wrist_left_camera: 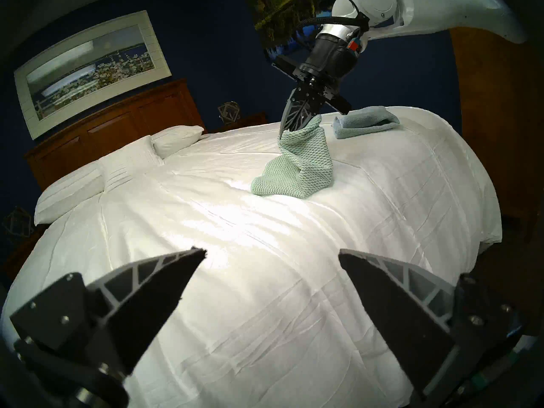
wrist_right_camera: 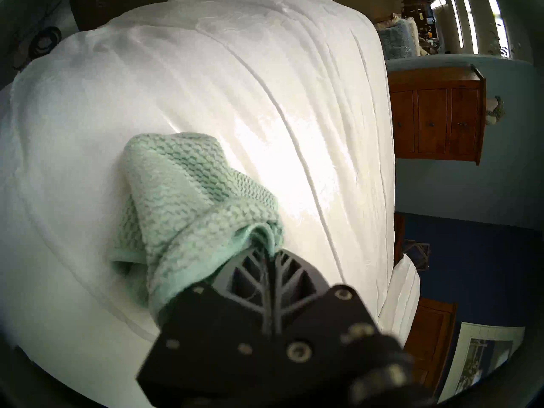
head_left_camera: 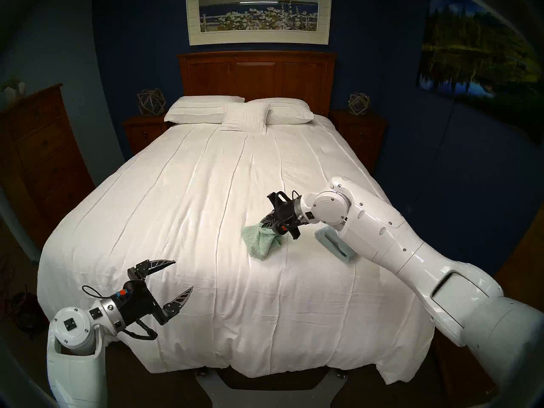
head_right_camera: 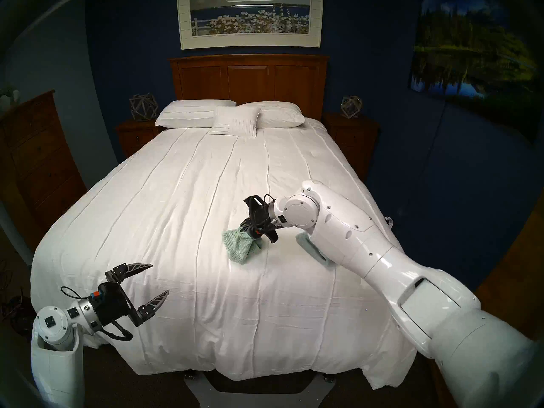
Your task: Fold the hand towels twice and stack them up
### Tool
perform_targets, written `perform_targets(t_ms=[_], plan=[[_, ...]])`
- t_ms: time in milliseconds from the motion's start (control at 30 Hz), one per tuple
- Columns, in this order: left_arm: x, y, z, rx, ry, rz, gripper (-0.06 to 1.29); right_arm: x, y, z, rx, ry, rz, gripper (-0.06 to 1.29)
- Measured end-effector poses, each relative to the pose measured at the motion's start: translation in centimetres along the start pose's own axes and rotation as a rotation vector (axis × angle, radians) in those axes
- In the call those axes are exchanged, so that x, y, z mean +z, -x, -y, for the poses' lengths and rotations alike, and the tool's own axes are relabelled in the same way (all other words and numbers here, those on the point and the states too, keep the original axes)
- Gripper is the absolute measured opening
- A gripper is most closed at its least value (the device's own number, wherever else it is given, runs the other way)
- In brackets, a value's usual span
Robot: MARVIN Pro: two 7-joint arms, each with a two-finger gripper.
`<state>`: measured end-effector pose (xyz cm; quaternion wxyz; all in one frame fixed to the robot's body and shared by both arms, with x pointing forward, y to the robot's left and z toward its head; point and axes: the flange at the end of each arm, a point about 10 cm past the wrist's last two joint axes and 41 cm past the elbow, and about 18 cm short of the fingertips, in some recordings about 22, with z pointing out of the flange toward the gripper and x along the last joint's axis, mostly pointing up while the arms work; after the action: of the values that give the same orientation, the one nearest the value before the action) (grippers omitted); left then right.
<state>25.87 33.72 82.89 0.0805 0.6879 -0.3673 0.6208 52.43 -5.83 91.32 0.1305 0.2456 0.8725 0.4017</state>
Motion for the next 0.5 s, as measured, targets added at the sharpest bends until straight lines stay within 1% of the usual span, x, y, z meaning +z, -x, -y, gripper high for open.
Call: perform_targets(t_ms=[200, 333, 400, 433, 500], plan=[[0.0, 0.0, 0.0, 0.0, 0.0, 0.0, 1.27, 1.5, 0.7, -1.0, -0.005, -0.023, 0.031, -0.01], [0.0, 0.0, 0.0, 0.0, 0.0, 0.0, 1.27, 2.6, 1.3, -1.2, -0.007, -0.038, 0.033, 0.08], [0.0, 0.0, 0.0, 0.0, 0.0, 0.0, 1.27, 3.0, 1.6, -1.1, -0.015, -0.042, 0.022, 0.13], [0.0, 0.0, 0.0, 0.0, 0.0, 0.0, 1.27, 3.1, 1.7, -1.1, -0.02, -0.042, 0.015, 0.2], [0.0, 0.0, 0.0, 0.0, 0.0, 0.0, 1.27, 3.2, 1.9, -1.0, -0.028, -0.04, 0.005, 0.24]])
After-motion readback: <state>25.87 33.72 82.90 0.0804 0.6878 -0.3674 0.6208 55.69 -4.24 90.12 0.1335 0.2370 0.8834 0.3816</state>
